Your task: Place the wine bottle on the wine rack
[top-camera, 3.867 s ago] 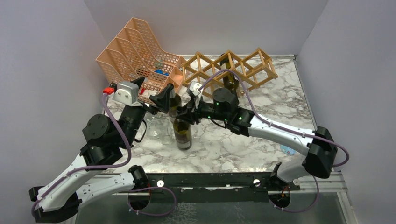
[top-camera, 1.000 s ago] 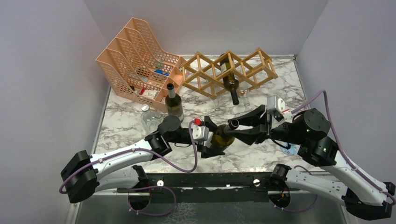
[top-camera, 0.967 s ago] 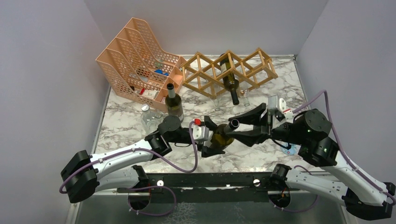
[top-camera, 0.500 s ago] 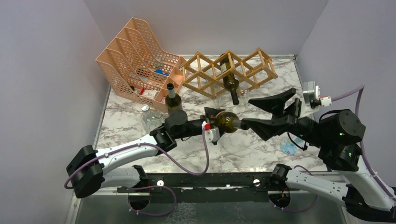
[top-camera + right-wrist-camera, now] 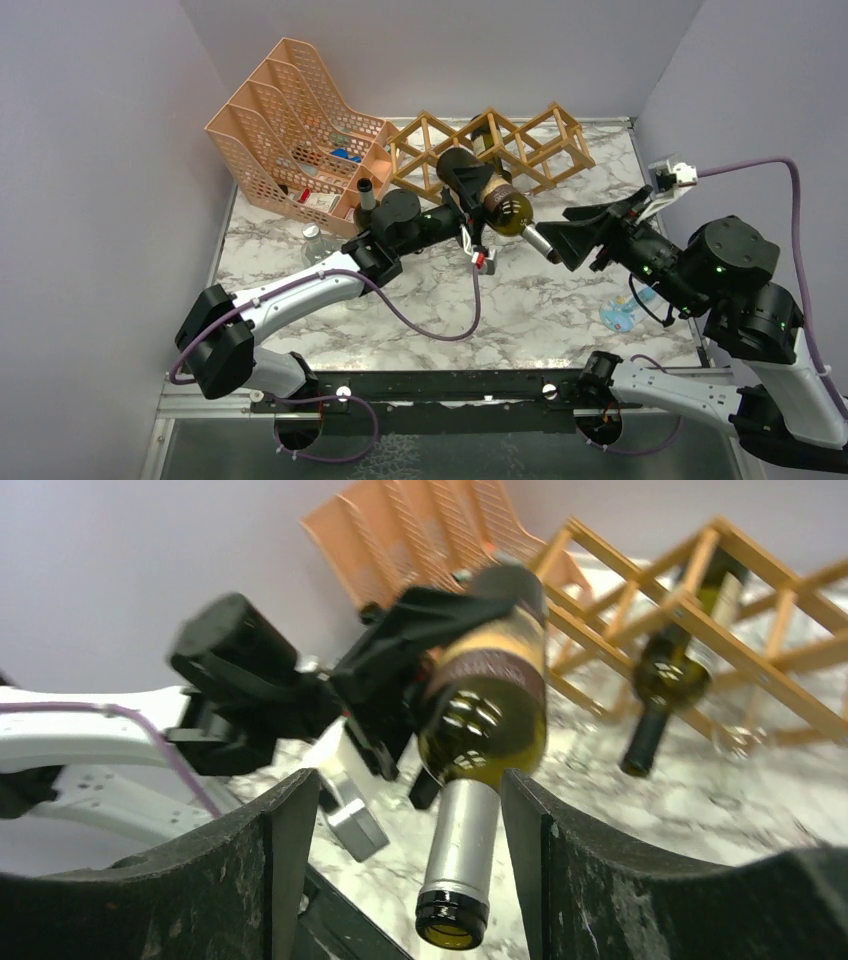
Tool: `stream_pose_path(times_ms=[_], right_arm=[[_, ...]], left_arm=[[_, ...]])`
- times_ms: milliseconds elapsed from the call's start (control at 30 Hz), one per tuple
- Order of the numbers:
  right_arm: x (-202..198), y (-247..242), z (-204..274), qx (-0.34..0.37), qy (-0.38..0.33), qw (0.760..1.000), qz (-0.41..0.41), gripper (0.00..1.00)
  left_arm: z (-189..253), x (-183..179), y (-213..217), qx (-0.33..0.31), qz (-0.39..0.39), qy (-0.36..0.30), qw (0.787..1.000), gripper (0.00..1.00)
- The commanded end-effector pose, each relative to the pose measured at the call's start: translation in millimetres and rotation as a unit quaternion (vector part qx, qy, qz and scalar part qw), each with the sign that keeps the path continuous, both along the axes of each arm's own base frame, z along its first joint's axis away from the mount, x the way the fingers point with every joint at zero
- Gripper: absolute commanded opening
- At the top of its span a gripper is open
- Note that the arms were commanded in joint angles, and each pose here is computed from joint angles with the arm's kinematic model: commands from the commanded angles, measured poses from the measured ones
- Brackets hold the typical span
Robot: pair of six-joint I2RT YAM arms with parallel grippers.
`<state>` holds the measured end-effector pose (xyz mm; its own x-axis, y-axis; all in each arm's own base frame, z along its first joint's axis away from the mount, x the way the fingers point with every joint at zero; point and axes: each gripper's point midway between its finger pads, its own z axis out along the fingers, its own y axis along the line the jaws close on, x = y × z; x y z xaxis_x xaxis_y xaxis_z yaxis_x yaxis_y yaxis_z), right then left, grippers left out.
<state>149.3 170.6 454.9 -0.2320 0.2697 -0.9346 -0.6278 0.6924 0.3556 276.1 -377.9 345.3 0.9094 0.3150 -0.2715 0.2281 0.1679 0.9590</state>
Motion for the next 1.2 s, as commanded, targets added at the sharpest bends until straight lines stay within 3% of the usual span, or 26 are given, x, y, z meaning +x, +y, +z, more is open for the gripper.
stream_pose_path(times_ms=[0,333,633,1000,1100,1167], right_arm=[[19,-22,-40,-0.066,0.060,0.992,-0.088,0.69],[24,-12,-115,-0.164,0.134,0.973,-0.094,0.68],[30,16,-174,-0.219,0.228,0.944,-0.095,0.60],[39,37,-202,-0.226,0.238,0.941,-0.085,0.52],[41,41,-206,-0.227,0.238,0.941,-0.082,0.46],[43,42,-207,-0.226,0.239,0.941,-0.085,0.34]], left_arm=[[58,8,3,0.022,0.016,-0.178,0.984,0.00],[54,6,3,0.096,0.001,-0.274,0.957,0.00],[42,-1,1,0.128,-0.023,-0.277,0.952,0.00],[48,0,6,0.118,-0.010,-0.273,0.955,0.00],[48,-1,8,0.117,-0.012,-0.265,0.957,0.00],[49,0,9,0.115,-0.007,-0.260,0.959,0.00]])
